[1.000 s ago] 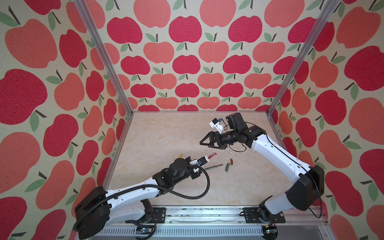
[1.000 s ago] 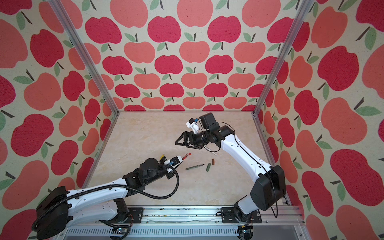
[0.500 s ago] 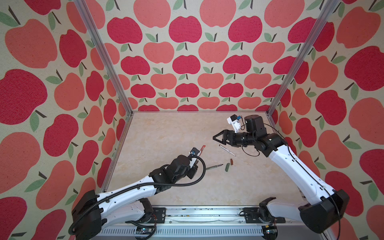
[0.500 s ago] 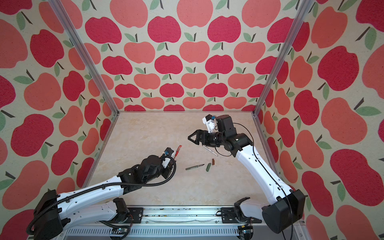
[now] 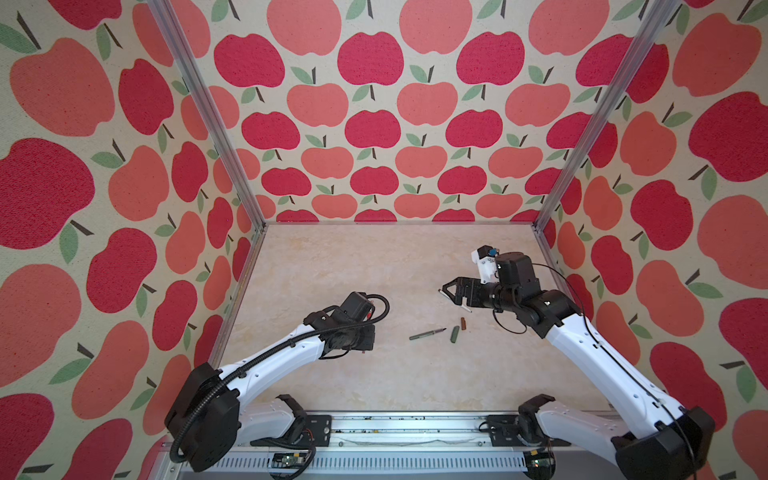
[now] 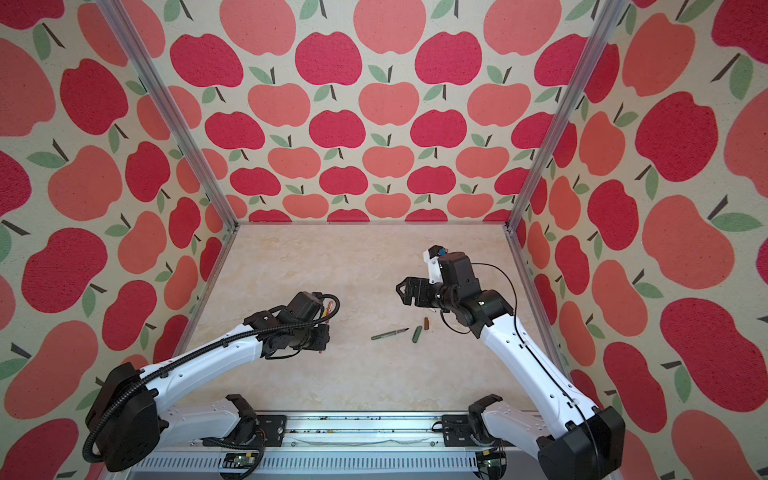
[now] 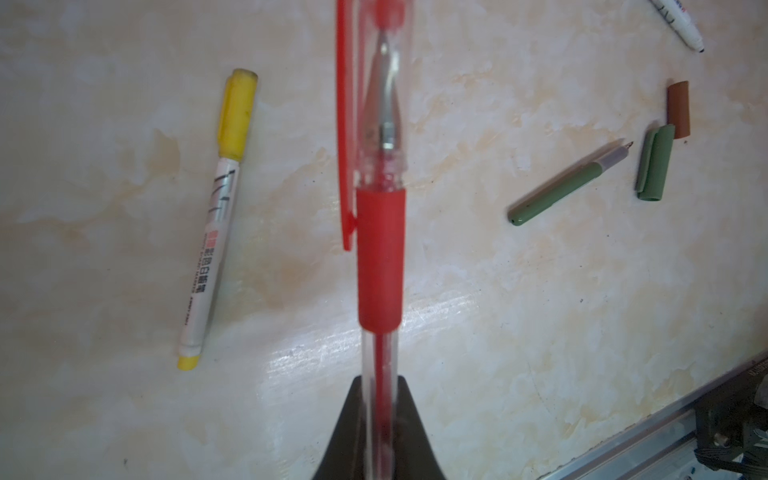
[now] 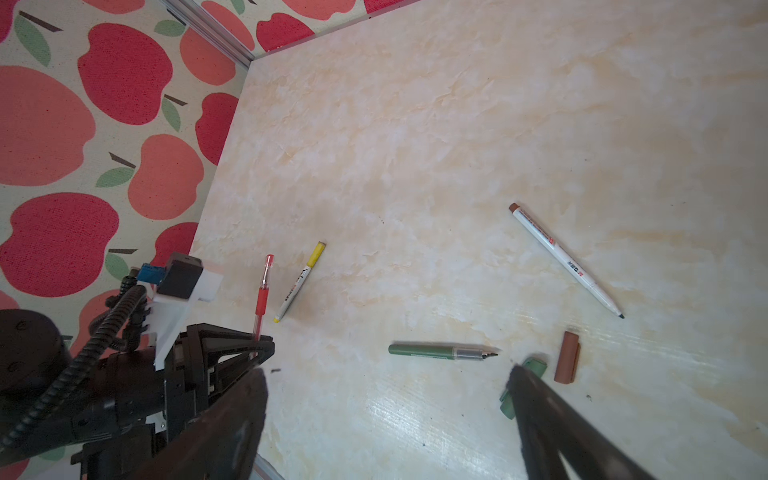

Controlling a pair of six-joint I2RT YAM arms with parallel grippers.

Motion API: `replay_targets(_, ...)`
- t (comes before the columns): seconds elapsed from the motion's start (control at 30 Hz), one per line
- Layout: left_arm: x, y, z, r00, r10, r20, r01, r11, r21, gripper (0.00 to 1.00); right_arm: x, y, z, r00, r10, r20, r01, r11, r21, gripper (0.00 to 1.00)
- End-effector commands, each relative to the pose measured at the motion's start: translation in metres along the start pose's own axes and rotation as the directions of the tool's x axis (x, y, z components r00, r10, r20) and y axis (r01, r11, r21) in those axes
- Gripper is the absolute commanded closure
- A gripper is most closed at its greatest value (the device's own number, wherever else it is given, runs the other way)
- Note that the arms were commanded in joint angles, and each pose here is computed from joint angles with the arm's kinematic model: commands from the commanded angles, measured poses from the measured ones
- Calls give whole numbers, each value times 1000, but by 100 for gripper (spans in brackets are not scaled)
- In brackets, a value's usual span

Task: Insert the pens into the pen caps
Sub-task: 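Lower the capped red pen with the left gripper while the right arm draws back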

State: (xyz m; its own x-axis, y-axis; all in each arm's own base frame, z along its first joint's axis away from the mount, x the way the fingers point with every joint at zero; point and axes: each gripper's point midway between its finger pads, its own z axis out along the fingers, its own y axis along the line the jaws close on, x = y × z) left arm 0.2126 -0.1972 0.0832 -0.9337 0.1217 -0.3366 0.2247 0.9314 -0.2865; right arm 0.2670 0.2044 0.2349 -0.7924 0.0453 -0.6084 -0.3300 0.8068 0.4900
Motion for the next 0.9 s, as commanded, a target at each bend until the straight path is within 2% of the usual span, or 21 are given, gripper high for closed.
replay_targets(0.0, 22, 2, 11, 992, -30, -125, 33, 999, 27, 100, 2, -2, -3, 1000, -30, 10, 30, 1000, 7, 7)
replay_targets(0.1, 26, 7, 20, 985, -26, -168, 27, 1000, 7, 100, 5, -3, -3, 999, -32, 6, 32, 999, 8, 7)
replay_targets(0.37, 25, 16, 36, 981, -44, -190, 44, 999, -4, 100, 6, 0, -3, 1000, -29, -9, 29, 1000, -4, 7)
replay_targets(0.47, 27, 21, 41, 978, -45, -203, 42, 999, -23, 91, 5, 0, -4, 999, -32, -7, 32, 999, -2, 7)
replay_targets(0.67, 25, 30, 51, 976, -61, -210, 50, 997, -55, 90, 5, 0, -6, 999, -37, -8, 37, 999, 3, 7)
replay_targets(0.87, 24, 31, 58, 974, -62, -216, 50, 997, -62, 78, 6, -4, -9, 999, -43, 1, 43, 999, 22, 7)
